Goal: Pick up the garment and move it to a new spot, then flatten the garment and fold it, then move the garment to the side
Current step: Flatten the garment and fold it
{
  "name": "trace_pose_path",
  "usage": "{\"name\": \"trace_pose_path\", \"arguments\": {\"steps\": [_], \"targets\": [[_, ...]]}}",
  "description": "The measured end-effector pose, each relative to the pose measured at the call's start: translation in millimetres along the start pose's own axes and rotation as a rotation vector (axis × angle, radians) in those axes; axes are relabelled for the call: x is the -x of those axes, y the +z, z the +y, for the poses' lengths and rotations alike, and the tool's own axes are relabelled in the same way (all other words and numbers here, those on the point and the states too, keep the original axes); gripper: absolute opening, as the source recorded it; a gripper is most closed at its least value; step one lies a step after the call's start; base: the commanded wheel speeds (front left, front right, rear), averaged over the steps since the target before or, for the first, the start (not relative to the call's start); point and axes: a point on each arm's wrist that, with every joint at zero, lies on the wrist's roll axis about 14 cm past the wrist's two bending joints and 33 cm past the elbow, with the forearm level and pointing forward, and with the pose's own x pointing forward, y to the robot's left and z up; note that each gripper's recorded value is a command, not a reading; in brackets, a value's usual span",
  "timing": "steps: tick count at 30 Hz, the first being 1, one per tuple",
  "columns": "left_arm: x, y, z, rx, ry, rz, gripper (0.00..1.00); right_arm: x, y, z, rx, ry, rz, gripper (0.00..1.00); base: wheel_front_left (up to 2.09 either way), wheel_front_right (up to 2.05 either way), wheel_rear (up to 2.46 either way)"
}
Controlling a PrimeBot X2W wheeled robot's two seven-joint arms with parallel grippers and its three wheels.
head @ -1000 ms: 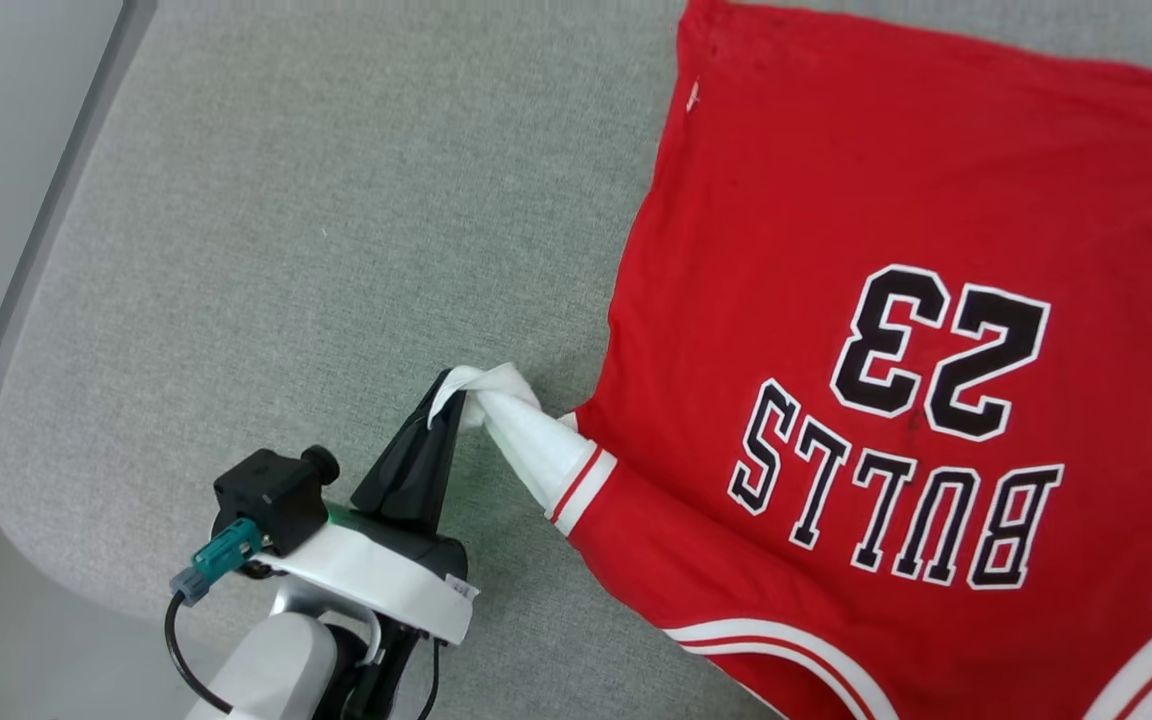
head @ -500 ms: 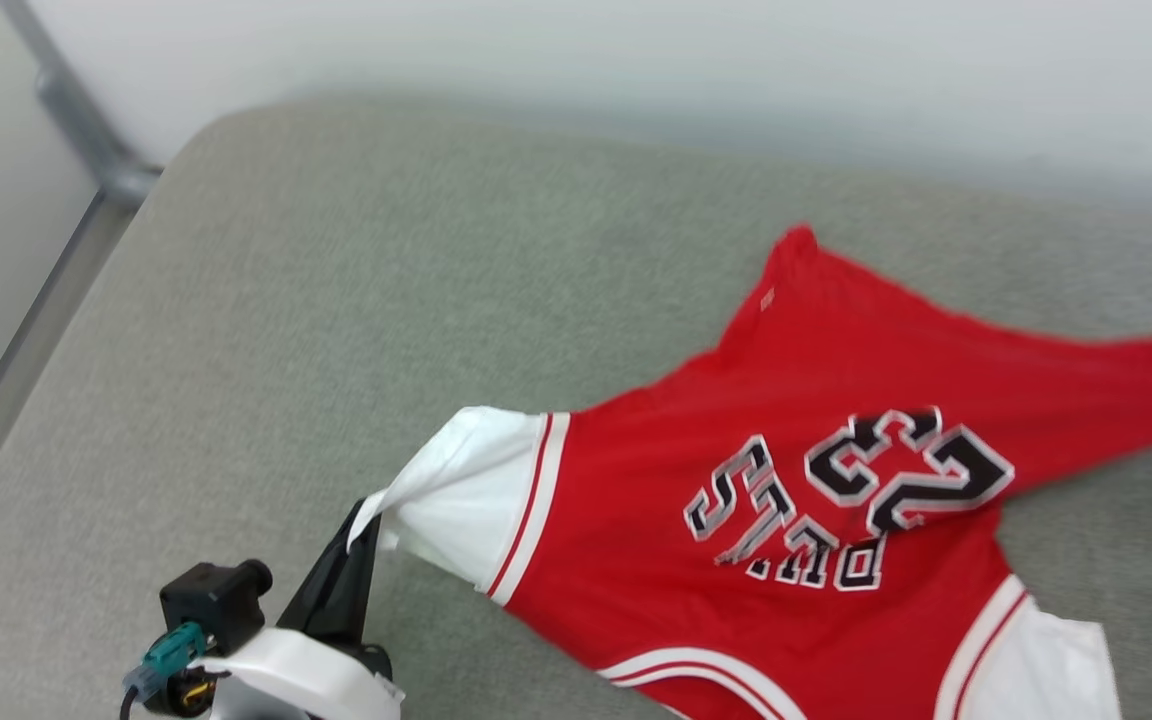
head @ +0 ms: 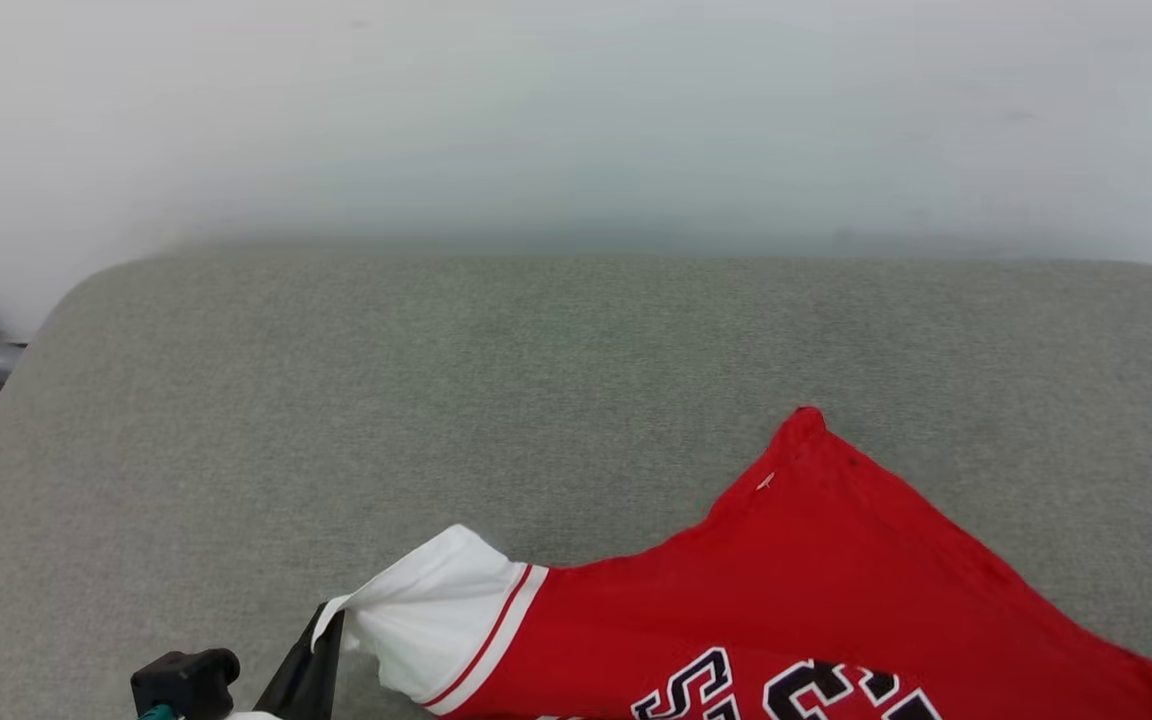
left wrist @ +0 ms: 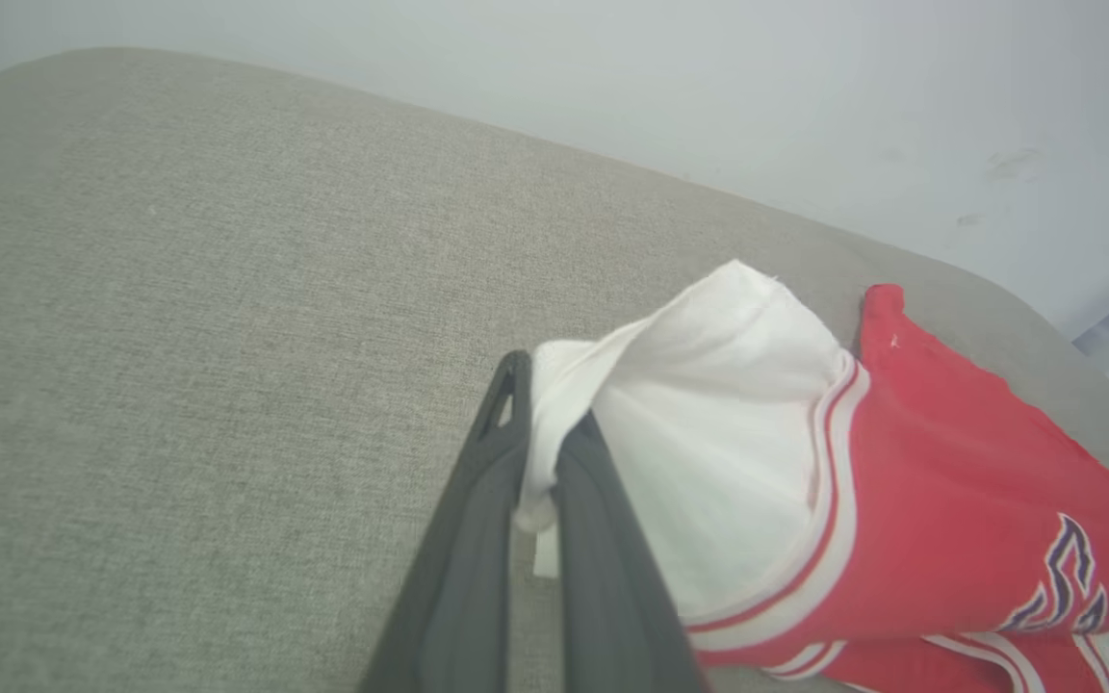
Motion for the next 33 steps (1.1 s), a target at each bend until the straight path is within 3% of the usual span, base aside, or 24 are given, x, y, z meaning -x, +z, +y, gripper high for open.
{"name": "trace_pose_path", "arguments": {"steps": [5,7,8,17,23,30,33], "targets": [[-4.3,-5.0,-6.9,0.007,-0.025,0.021,0.0,22.0,-58.9,-10.8,-0.138,-0.024,0.011,0.0,0.0,0.0,0.0],[-5.4,-5.8,-7.3,0.005,-0.027,0.027,0.0,25.7,-71.6,-9.9,-0.152,-0.031,0.013,0.37,0.0,0.0,0.0],[-6.0,-6.3,-7.2,0.003,-0.026,0.029,0.0,27.0,-70.4,-8.7,-0.16,-0.03,-0.008,1.0,0.0,0.0,0.0],[-10.3,-8.1,-11.7,-0.019,-0.045,0.046,0.0,32.2,22.8,27.5,-0.032,0.051,-0.442,1.0,0.0,0.0,0.0],[-20.2,-0.9,-16.5,-0.01,-0.059,0.021,0.0,21.6,82.5,70.9,0.094,0.153,-0.623,1.0,0.0,0.0,0.0],[-36.8,8.2,-23.3,0.001,-0.083,-0.015,0.0,-27.1,110.0,117.8,0.243,0.25,-0.459,1.0,0.0,0.0,0.0],[-43.1,7.2,-22.8,0.008,-0.083,-0.019,0.0,-50.4,108.9,141.2,0.334,0.277,-0.296,1.0,0.0,0.0,0.0]]}}
